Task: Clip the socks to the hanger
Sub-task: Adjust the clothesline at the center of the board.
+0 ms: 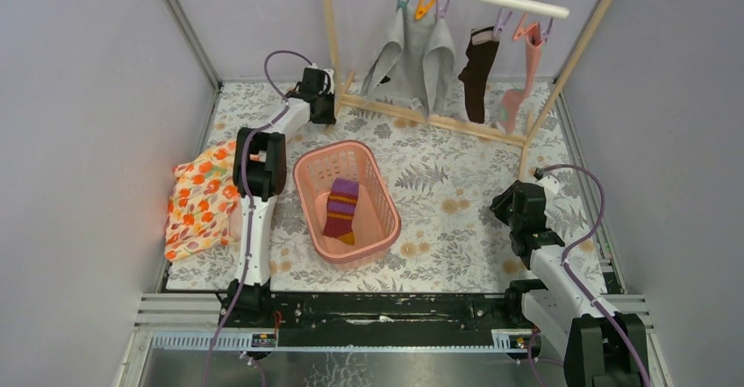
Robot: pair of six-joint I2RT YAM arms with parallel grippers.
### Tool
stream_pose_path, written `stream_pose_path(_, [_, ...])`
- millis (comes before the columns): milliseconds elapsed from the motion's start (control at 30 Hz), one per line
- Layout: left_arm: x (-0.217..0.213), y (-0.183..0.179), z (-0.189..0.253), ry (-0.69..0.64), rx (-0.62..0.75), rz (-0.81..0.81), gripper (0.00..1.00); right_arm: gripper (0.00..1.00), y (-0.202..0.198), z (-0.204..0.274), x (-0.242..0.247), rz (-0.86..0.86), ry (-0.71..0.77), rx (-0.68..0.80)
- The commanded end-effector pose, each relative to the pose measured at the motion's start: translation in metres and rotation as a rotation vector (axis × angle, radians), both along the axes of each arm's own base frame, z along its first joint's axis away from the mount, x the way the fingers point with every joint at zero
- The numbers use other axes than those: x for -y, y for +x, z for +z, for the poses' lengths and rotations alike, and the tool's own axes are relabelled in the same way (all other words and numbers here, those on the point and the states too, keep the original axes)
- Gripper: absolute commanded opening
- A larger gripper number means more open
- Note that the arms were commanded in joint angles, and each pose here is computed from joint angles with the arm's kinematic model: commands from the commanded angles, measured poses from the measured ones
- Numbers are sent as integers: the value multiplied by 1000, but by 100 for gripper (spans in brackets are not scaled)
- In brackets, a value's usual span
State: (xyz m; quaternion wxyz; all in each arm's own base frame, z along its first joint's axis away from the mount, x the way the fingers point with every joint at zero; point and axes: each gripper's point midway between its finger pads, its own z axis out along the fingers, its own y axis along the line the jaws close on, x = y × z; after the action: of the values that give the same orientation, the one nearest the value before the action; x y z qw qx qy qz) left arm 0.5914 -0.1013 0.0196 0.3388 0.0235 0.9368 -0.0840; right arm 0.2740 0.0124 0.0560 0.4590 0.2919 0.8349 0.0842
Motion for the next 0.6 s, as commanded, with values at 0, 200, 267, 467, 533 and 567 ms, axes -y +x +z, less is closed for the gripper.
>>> stream_pose_path(0, [-15, -14, -8, -59, -45, 179, 0, 38, 5, 7, 1, 5, -15, 26])
stream_pose_path(200, [-10, -43, -5, -124, -74, 220, 0, 40, 11, 15, -1, 12, -6, 21])
stream_pose_path(267, [-11, -50, -5, -121, -80, 227, 0, 41, 14, 19, -4, 21, 2, 33])
stream_pose_path(467, [-15, -66, -3, -107, -93, 243, 0, 41, 18, 22, -9, 45, 21, 41])
stream_pose_path(533, [-16, -73, -5, -107, -104, 253, 18, 41, 19, 24, -8, 34, 23, 46])
stream_pose_path(567, [-17, -76, -5, -109, -105, 256, 34, 41, 20, 25, -6, 19, 22, 50])
